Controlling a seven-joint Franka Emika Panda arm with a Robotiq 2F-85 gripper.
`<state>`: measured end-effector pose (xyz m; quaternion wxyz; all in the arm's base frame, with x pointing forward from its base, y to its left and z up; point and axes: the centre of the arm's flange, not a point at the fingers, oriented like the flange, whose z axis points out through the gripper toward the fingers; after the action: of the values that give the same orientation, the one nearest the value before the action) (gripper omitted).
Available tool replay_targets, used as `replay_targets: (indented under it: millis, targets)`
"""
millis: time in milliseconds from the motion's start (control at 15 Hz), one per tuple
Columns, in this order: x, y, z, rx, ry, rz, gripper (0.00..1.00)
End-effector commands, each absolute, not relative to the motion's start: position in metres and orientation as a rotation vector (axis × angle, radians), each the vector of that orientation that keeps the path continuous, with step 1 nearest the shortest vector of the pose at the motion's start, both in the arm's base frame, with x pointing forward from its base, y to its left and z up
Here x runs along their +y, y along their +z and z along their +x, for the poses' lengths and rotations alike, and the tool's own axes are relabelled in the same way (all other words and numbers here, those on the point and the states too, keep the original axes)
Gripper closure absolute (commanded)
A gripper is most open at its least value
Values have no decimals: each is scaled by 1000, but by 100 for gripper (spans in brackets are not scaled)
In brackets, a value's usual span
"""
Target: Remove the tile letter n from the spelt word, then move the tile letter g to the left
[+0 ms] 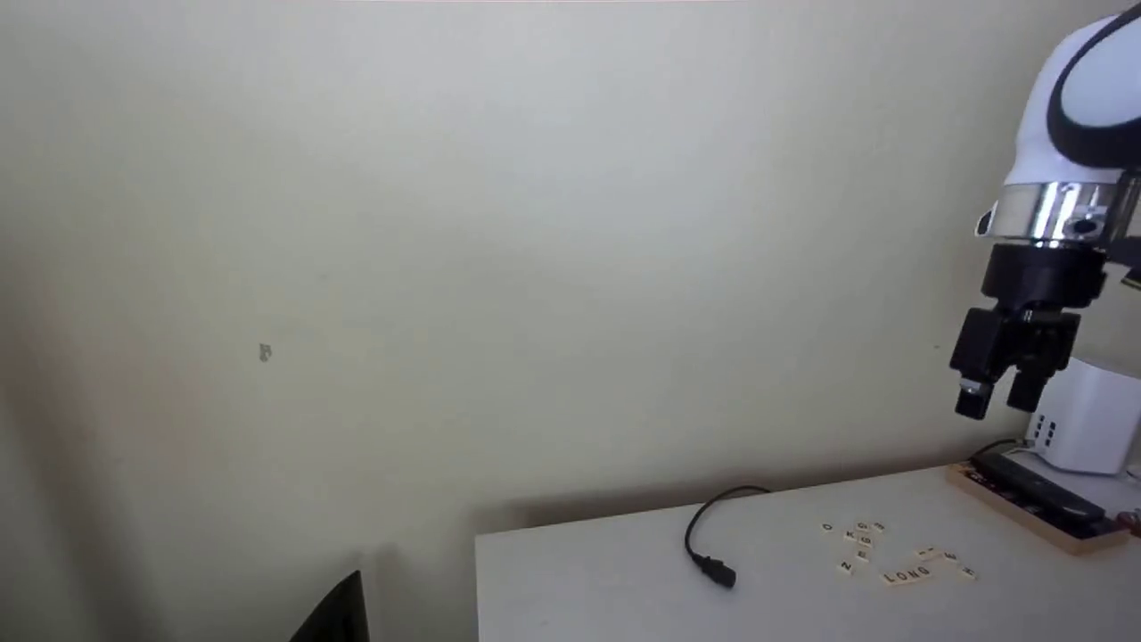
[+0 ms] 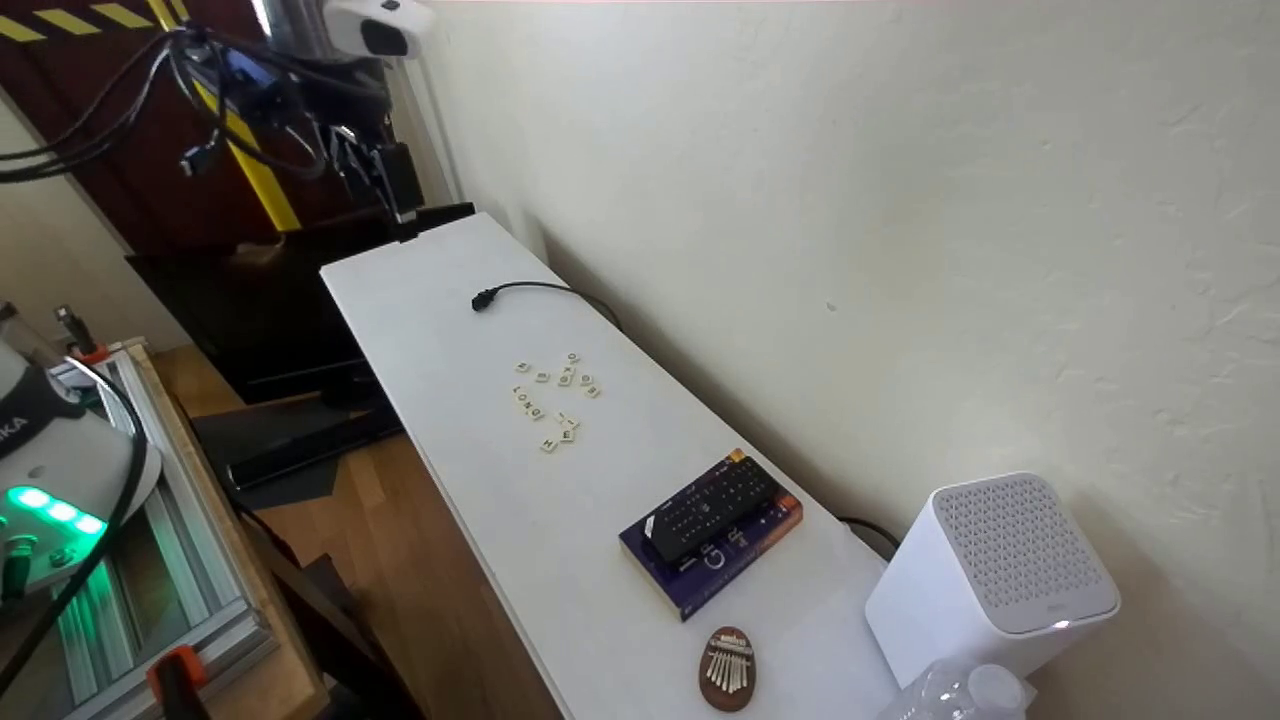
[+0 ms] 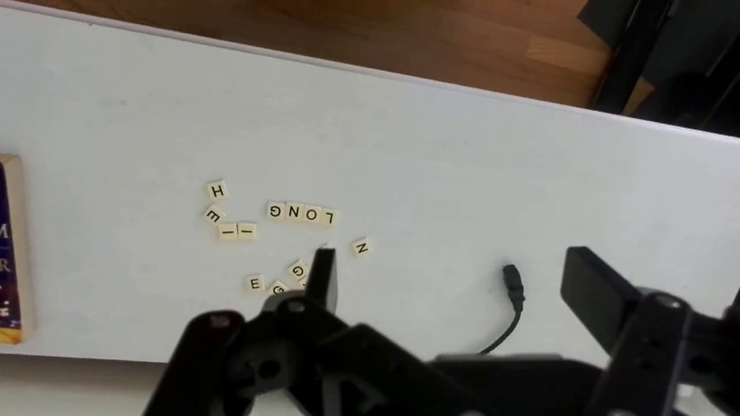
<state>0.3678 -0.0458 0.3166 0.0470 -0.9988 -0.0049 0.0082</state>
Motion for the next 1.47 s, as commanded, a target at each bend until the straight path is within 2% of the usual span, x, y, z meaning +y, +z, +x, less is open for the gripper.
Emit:
replay_targets:
  millis: [0,400,1067,1400]
  targets:
    - [-55,277,389,28,64,-3049,0]
    - [-75,229,396,37,141,-3079,0]
    - [-74,232,389,36,163,-3082,0]
    - [-73,198,403,115,126,-3094,0]
